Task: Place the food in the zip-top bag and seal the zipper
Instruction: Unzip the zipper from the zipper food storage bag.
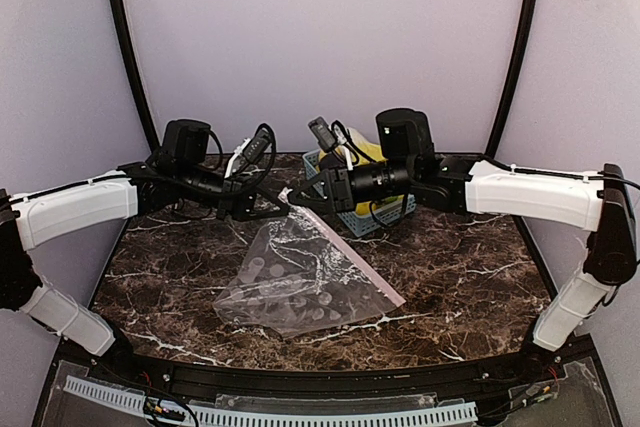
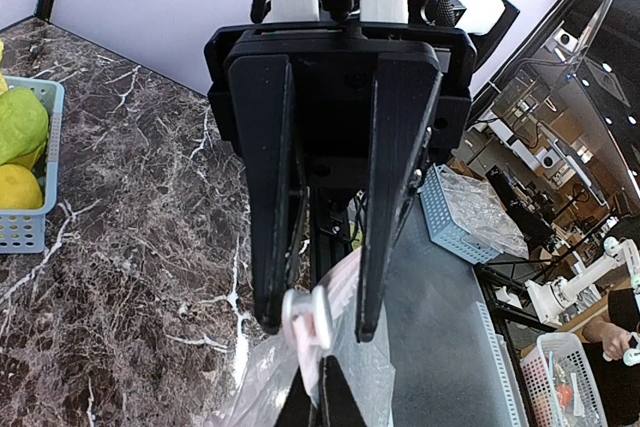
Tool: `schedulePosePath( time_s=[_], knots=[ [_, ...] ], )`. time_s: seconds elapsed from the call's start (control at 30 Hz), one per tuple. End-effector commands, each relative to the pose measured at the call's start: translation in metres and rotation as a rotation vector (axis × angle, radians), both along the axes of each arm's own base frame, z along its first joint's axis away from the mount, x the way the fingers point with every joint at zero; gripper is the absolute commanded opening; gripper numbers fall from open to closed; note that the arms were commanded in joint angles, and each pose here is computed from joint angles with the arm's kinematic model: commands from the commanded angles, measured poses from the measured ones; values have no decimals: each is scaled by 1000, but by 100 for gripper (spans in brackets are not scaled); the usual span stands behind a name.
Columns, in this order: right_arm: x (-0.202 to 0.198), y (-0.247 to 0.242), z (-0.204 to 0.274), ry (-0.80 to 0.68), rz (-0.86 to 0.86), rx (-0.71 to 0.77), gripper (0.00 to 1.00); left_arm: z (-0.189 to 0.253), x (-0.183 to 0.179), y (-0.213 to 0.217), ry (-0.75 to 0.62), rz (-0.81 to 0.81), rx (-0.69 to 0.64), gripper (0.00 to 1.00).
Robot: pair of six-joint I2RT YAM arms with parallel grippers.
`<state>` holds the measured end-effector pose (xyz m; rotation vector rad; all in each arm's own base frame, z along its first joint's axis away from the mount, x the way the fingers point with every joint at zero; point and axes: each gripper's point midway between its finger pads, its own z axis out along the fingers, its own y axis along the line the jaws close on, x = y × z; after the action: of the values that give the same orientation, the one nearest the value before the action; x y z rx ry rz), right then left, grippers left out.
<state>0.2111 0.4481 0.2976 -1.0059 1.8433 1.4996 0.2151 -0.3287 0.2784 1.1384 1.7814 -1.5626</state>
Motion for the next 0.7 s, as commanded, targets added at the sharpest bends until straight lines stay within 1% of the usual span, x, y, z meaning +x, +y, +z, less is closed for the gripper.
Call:
schedulePosePath(
  time_s=[0.0, 0.2, 0.37, 0.47, 0.5, 0.53, 0.57, 0.63, 0.67],
  knots=[
    [-2, 6, 17, -13, 18, 53, 20, 6, -4, -2, -13, -21, -6, 1],
    [-2, 6, 17, -7, 15, 57, 13, 5, -4, -2, -12, -21, -4, 1],
    [-2, 6, 17, -4, 14, 57, 2, 5, -4, -2, -10, -19, 1, 1],
    [-2, 6, 16, -3, 13, 55, 0, 5, -3, -2, -12, -17, 0, 2],
    [-2, 6, 15, -1, 11, 52, 0, 5, -3, -2, -13, -15, 1, 9],
    [-1, 6, 14, -2, 10, 52, 0, 5, -3, -2, -11, -13, 1, 13],
    [-1, 6, 14, -1, 9, 51, 0, 6, -3, -2, -12, -13, 0, 22],
    [-2, 6, 12, 2, 10, 48, 0, 8, -3, -2, -14, -14, -5, 32],
    [-2, 6, 12, 4, 11, 47, 0, 8, -3, -2, -11, -14, -7, 33]
  ],
)
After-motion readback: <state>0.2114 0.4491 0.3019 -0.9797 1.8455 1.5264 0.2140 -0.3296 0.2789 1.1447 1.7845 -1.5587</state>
